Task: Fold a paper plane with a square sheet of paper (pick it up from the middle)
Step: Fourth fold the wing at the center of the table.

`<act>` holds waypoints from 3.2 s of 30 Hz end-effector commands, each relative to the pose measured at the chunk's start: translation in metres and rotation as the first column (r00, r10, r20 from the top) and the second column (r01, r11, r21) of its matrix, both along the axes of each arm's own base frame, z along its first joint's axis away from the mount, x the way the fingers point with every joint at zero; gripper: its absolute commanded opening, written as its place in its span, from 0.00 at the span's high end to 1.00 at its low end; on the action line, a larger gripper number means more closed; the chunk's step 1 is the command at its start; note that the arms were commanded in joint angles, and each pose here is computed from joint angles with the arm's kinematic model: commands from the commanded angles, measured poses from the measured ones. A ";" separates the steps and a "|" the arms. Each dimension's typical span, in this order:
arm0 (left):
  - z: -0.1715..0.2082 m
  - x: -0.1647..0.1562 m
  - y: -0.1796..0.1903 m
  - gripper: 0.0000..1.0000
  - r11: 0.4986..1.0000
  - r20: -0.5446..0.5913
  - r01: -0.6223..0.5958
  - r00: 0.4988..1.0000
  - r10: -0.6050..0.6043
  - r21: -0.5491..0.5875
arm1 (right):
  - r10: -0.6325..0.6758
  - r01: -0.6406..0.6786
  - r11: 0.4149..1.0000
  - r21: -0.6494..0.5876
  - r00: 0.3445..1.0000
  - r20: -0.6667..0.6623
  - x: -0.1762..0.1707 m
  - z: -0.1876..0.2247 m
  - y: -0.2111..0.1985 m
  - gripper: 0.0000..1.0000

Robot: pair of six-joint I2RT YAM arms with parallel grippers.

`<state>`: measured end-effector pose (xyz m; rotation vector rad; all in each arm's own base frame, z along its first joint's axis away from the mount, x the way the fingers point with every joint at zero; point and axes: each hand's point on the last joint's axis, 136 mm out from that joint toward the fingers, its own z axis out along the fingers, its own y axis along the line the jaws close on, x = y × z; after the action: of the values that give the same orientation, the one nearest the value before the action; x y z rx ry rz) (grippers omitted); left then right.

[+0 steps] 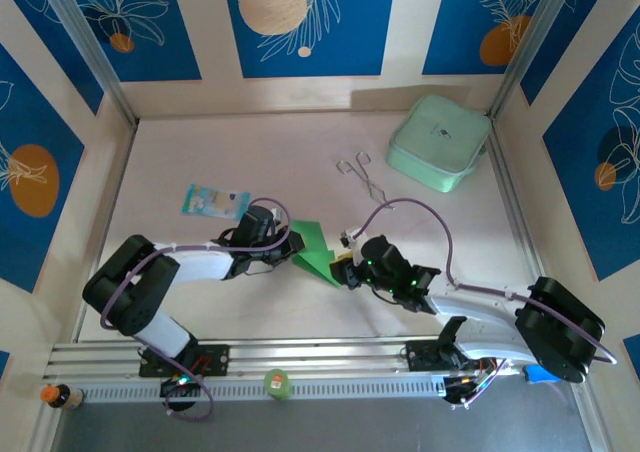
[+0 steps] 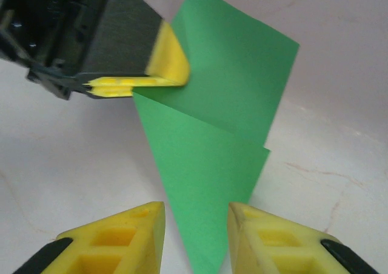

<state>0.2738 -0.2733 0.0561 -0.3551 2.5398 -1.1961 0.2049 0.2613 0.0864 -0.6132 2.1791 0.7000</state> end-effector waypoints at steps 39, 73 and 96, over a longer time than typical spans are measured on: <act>0.022 0.004 -0.007 0.89 0.999 0.042 0.029 0.999 -0.028 -0.022 | 0.153 -0.022 0.916 -0.400 0.942 0.300 0.008 -0.040 0.026 0.73; 0.026 0.007 -0.006 0.80 1.000 0.047 0.030 0.998 -0.030 0.001 | 0.141 -0.027 0.917 -0.397 0.955 0.262 0.010 -0.047 0.026 0.88; 0.006 0.014 0.008 0.69 0.995 -0.046 0.007 0.999 -0.002 0.102 | 0.149 -0.054 0.926 -0.374 0.962 0.230 0.004 -0.051 0.024 0.88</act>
<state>0.2868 -0.2705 0.0649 -0.3478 2.6019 -1.1068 0.2101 0.2870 0.0342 -0.9805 2.0489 0.2214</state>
